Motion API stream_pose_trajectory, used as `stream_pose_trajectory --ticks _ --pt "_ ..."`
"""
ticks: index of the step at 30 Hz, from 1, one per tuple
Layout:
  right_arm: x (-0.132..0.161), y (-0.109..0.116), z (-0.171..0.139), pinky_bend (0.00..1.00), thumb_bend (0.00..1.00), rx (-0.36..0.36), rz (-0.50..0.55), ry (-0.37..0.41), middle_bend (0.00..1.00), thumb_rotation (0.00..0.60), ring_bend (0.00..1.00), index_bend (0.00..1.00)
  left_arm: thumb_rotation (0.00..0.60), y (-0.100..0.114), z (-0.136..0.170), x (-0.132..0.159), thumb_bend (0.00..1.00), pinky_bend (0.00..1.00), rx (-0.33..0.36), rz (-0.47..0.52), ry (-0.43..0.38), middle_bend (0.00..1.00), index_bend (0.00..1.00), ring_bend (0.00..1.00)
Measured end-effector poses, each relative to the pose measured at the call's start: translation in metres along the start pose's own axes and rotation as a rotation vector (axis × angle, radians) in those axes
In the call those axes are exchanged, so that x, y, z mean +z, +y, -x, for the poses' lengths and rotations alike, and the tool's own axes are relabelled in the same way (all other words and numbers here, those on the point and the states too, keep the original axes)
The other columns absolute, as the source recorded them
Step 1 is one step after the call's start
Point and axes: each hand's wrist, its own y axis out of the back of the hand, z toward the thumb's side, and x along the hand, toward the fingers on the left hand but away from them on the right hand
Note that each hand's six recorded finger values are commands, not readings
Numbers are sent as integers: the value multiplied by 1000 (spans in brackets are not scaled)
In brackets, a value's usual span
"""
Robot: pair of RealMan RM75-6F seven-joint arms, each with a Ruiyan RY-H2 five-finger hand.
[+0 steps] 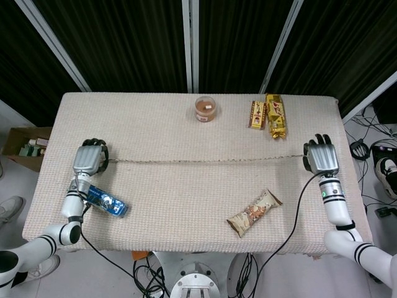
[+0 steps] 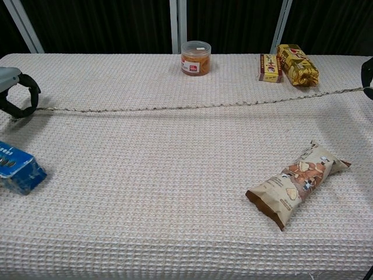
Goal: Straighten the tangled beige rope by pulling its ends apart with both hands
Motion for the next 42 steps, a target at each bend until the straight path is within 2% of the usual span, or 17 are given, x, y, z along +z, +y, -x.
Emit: stream_pose_trajectory --ticks 3,5,8,10,12,15,20,26,30,34,37,42 --pt "4 -7 1 160 452 -1 -4 10 390 600 140 670 600 -2 0 1 518 158 0 -6 -5 249 638 141" --pt "7 -13 1 147 424 -2 -8 17 366 600 133 614 600 -3 0 2 501 157 0 -12 -9 238 592 140" --pt "11 -18 0 125 313 -4 -13 27 311 600 97 441 600 -4 1 3 430 157 -1 -11 -12 215 427 140" --pt "13 -21 -1 97 187 -6 -12 35 250 600 49 262 600 -3 2 4 360 157 5 -6 -14 204 343 140" --pt "12 -20 -3 71 107 -11 -9 36 202 600 12 137 600 -1 4 5 304 157 17 -2 -16 196 300 140" --pt "9 -14 -5 50 66 -26 2 34 162 600 0 31 600 4 7 5 231 155 40 10 -19 188 256 140" --pt "-2 2 -14 45 85 -58 20 25 153 600 0 13 600 24 16 4 185 147 106 47 -30 187 223 140" --pt "-28 35 -39 44 188 -75 74 21 155 600 0 12 600 58 41 -12 165 147 173 121 -31 187 224 140" --pt "-57 62 -75 46 205 -83 136 8 159 600 0 10 600 88 73 -36 161 146 209 151 -21 187 224 140" --pt "-88 78 -118 63 218 -106 173 -31 158 600 0 9 600 109 118 -65 161 146 252 149 4 187 227 140" --pt "-99 79 -149 66 228 -111 202 -40 158 600 0 9 600 114 155 -80 161 146 270 138 22 187 228 140" --pt "-101 71 -182 66 233 -82 236 -19 167 600 0 14 600 103 212 -89 161 146 260 137 53 188 237 140"
